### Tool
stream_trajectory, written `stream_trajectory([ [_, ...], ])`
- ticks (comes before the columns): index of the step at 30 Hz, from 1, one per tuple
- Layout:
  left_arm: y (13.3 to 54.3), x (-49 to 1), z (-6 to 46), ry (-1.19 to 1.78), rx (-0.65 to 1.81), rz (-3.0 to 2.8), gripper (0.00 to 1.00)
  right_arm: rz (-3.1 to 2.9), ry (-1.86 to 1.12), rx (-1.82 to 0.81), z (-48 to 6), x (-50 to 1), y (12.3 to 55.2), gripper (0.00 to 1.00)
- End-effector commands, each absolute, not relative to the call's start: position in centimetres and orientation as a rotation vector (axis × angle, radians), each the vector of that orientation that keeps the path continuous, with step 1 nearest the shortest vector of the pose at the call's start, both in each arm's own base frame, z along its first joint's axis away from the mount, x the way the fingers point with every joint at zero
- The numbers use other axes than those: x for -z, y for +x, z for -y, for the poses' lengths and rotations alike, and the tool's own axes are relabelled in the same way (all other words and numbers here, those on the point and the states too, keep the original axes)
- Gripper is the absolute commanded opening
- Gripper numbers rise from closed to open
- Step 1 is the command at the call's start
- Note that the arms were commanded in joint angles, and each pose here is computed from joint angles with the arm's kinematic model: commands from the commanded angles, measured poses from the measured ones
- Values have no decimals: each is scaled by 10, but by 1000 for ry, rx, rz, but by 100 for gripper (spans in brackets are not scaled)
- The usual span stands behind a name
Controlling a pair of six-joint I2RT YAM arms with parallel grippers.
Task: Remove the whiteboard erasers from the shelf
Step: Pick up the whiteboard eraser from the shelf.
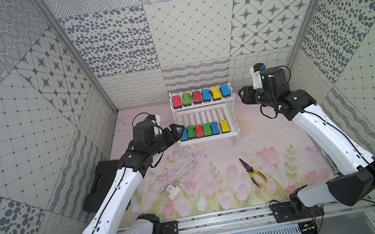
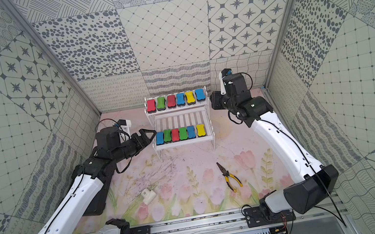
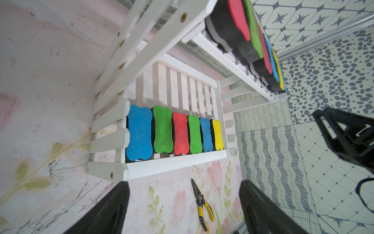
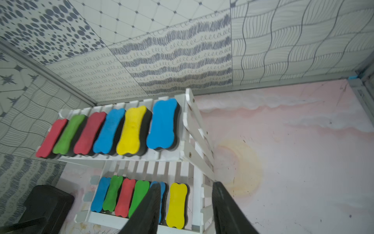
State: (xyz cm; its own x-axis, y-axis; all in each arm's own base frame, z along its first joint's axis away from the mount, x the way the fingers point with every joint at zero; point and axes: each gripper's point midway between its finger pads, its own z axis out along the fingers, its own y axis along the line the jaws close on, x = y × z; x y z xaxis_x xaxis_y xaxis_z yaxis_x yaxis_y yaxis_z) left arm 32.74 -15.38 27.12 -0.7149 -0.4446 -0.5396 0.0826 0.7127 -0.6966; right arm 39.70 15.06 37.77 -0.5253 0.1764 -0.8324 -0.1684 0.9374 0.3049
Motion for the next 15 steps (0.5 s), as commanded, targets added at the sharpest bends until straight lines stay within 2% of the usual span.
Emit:
stream_trajectory([
  [1, 319, -280, 162, -177, 964, -2202, 90, -2139, -67, -421, -167, -377, 411, 45],
  [7, 321, -284, 164, -162, 964, -2202, 90, -2186, -96, -356, -183, -381, 445, 45],
  [15, 324, -279, 167, -149, 967, -2222, 90, -2254, -154, -299, -199, -364, 459, 48],
])
